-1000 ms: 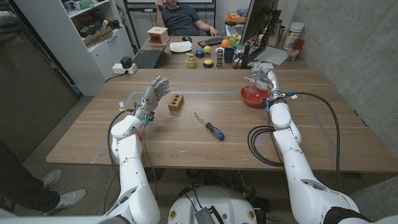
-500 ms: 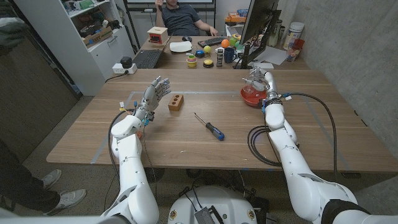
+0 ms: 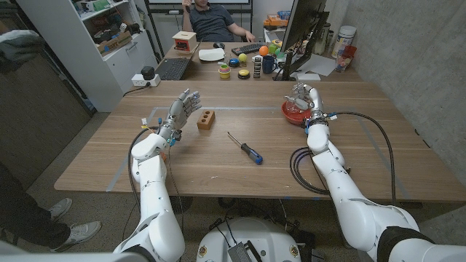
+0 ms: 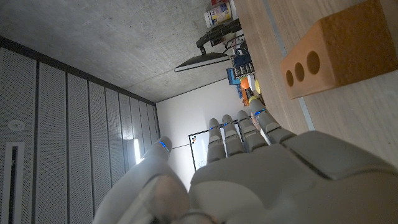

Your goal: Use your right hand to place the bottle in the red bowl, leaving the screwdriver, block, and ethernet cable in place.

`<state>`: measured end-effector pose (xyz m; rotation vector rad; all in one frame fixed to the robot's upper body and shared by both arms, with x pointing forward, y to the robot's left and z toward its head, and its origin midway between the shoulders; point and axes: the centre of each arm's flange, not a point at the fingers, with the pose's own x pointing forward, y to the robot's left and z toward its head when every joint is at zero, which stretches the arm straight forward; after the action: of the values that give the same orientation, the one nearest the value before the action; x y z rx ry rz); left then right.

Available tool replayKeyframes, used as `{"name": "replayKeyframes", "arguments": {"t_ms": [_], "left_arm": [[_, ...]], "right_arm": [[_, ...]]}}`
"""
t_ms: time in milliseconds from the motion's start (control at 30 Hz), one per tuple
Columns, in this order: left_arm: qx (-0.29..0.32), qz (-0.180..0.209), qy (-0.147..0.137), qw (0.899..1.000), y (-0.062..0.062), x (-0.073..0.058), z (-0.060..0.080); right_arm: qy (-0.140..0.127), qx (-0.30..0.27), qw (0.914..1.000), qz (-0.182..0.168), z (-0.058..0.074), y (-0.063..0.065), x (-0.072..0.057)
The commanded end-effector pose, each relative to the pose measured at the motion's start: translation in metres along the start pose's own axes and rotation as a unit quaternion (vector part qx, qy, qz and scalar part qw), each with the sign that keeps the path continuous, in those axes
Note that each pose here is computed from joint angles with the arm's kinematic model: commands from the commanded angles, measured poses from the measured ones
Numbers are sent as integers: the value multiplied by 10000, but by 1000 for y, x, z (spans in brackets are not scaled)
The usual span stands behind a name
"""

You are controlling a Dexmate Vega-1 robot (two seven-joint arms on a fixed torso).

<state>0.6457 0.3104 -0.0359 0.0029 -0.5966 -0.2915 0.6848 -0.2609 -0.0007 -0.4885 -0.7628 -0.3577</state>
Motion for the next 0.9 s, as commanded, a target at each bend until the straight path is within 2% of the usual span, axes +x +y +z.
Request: {"name": "replayKeyframes", "arguments": {"t_ms": [33, 433, 900], "left_arm": [[3, -22, 41, 10000, 2, 6, -4], [-3, -26, 46, 10000, 4, 9, -5], [5, -79, 28, 10000, 2, 12, -5]], "right_arm": [[33, -189, 9998, -84, -8, 5, 3], [144, -414, 9990, 43, -11, 8, 5], [268, -622, 9974, 250, -10, 1, 3]]}}
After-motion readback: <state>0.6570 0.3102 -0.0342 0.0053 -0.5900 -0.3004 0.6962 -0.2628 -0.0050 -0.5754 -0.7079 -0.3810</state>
